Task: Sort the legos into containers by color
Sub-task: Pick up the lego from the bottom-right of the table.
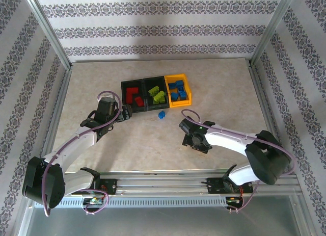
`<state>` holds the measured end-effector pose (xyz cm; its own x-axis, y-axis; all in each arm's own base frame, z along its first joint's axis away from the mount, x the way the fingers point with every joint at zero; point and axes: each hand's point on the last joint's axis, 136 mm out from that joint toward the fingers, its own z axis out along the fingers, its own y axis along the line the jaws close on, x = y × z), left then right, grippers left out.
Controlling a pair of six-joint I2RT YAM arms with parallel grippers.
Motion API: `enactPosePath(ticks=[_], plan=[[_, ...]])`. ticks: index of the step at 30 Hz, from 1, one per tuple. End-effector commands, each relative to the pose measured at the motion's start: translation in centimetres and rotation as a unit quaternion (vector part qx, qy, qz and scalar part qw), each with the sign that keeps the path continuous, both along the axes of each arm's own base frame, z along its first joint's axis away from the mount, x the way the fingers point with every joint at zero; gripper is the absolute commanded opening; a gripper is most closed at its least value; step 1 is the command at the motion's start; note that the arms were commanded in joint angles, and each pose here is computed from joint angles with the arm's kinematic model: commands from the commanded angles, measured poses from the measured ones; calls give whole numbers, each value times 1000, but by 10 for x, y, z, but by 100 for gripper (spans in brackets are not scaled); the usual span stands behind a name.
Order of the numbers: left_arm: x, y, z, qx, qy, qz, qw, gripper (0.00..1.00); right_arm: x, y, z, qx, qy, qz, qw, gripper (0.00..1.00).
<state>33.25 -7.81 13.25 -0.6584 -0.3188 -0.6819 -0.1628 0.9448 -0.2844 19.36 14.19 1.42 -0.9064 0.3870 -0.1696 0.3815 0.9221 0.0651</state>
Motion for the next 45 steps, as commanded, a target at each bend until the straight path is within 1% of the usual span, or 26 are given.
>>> enactPosePath(ticks=[1,7,14,21,26,32,35,40,45], plan=[[1,7,0,-1,-3,14,1000,100,2,3,-2,4,10,10,1000,69],[2,6,0,-2,-1,11,1000,100,3,5,-9,3,21,19,1000,56],[0,6,-1,-2,0,12,1000,100,7,0,-13,-6,23,16,1000,52],[-1,6,-2,-5,1,13,1000,100,20,1,-8,0,2,9,1000,50],[-1,6,-3,-5,2,12,1000,100,27,5,-5,4,-9,14,1000,45],[-3,6,-4,-7,3,13,1000,100,29,6,-7,1,-4,22,1000,35],[-4,8,-4,-6,2,16,1000,100,29,7,-5,-1,-5,31,1000,32],[-4,10,-4,-2,1,18,1000,100,36,15,9,-7,-21,60,998,32],[-5,13,-2,4,-1,25,1000,99,51,41,34,-9,-52,110,992,32]])
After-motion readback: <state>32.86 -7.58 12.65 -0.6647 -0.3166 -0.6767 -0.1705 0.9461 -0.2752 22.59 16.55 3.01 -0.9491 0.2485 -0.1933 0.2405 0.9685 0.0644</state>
